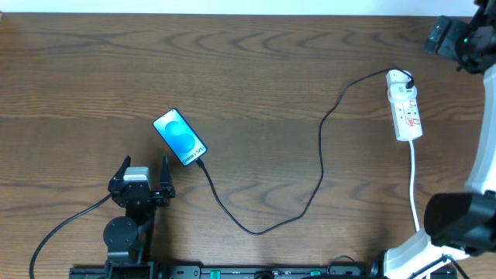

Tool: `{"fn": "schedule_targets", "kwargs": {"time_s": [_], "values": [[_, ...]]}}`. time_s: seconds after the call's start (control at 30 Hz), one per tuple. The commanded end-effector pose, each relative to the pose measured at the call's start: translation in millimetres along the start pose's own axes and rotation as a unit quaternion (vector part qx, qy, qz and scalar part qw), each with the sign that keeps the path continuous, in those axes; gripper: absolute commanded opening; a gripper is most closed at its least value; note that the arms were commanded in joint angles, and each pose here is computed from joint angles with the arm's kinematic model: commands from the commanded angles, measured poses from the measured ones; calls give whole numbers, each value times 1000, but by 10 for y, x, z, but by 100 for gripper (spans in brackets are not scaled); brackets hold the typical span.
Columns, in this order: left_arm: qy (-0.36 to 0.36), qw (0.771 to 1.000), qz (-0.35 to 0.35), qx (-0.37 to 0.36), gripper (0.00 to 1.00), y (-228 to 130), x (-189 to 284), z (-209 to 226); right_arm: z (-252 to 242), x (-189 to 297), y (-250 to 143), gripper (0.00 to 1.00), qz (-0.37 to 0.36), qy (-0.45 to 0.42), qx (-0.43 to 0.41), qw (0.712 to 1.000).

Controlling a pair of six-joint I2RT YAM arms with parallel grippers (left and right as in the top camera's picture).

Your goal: Plug charger to phone and switch on socket

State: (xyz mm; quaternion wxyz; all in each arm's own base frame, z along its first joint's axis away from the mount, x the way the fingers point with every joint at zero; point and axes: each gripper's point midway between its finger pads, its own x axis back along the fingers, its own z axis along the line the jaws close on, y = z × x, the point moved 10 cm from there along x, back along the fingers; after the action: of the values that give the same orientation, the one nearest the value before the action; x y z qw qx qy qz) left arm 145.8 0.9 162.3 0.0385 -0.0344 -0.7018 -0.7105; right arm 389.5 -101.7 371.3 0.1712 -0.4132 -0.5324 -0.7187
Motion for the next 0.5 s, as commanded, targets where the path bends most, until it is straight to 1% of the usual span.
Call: {"fn": "schedule_targets", "kwargs": {"time_s": [0.0, 0.1, 0.23, 0.47], "values": [[-4, 1000, 24, -6, 78, -98, -4, -3, 31, 224, 55, 99, -40, 14, -37, 998], [-4, 1000, 24, -6, 78, -98, -4, -3, 44, 304, 69, 99, -64, 29, -55, 996], [-4, 1000, 24, -6, 78, -98, -4, -3, 74, 382, 7, 99, -94, 52, -52, 993], [-4, 1000, 24, -6, 78, -98, -4, -3, 37, 389, -414, 99, -133, 71, -52, 987]]}}
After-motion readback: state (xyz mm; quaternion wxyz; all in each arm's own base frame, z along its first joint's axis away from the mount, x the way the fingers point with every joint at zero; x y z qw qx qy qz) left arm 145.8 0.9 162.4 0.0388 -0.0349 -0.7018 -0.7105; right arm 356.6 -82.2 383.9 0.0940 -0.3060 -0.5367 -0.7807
